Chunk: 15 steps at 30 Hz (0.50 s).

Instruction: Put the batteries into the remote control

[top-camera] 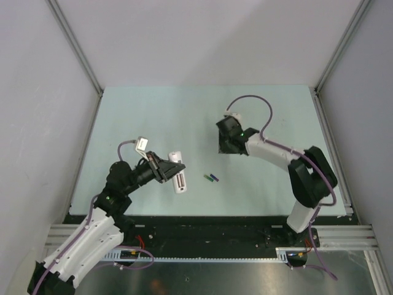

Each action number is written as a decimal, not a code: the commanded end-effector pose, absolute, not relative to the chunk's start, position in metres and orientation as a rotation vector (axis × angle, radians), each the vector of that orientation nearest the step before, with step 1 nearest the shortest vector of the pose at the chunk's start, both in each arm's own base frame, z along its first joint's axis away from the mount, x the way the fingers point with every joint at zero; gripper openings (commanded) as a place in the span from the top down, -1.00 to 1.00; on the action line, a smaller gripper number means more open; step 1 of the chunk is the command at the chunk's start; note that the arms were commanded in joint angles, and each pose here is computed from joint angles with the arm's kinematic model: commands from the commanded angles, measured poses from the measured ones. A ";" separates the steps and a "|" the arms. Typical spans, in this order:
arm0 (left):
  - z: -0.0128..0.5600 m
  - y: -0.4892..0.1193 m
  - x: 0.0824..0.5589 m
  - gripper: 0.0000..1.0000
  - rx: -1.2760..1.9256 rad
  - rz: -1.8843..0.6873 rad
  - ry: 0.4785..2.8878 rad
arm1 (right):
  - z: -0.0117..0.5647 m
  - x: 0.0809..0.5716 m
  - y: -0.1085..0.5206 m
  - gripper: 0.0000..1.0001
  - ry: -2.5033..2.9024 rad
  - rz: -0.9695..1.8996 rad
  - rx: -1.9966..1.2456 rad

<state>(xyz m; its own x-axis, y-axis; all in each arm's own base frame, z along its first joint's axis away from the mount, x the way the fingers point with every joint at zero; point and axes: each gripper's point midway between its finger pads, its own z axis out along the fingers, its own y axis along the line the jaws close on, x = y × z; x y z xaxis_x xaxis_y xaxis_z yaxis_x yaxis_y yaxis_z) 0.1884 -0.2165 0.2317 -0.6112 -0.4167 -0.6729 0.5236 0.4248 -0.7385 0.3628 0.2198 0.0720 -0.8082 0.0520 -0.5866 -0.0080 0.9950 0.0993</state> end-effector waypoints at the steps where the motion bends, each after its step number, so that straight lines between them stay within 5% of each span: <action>1: 0.240 -0.210 0.191 1.00 0.071 -1.315 1.717 | 0.097 0.320 0.250 0.03 2.396 0.129 -0.163; 8: 0.224 -0.208 0.192 1.00 0.072 -1.282 1.731 | 0.080 0.277 0.261 0.28 2.382 0.349 -0.347; 15: 0.220 -0.211 0.190 1.00 0.101 -1.291 1.749 | 0.067 0.258 0.269 0.14 2.374 0.334 -0.490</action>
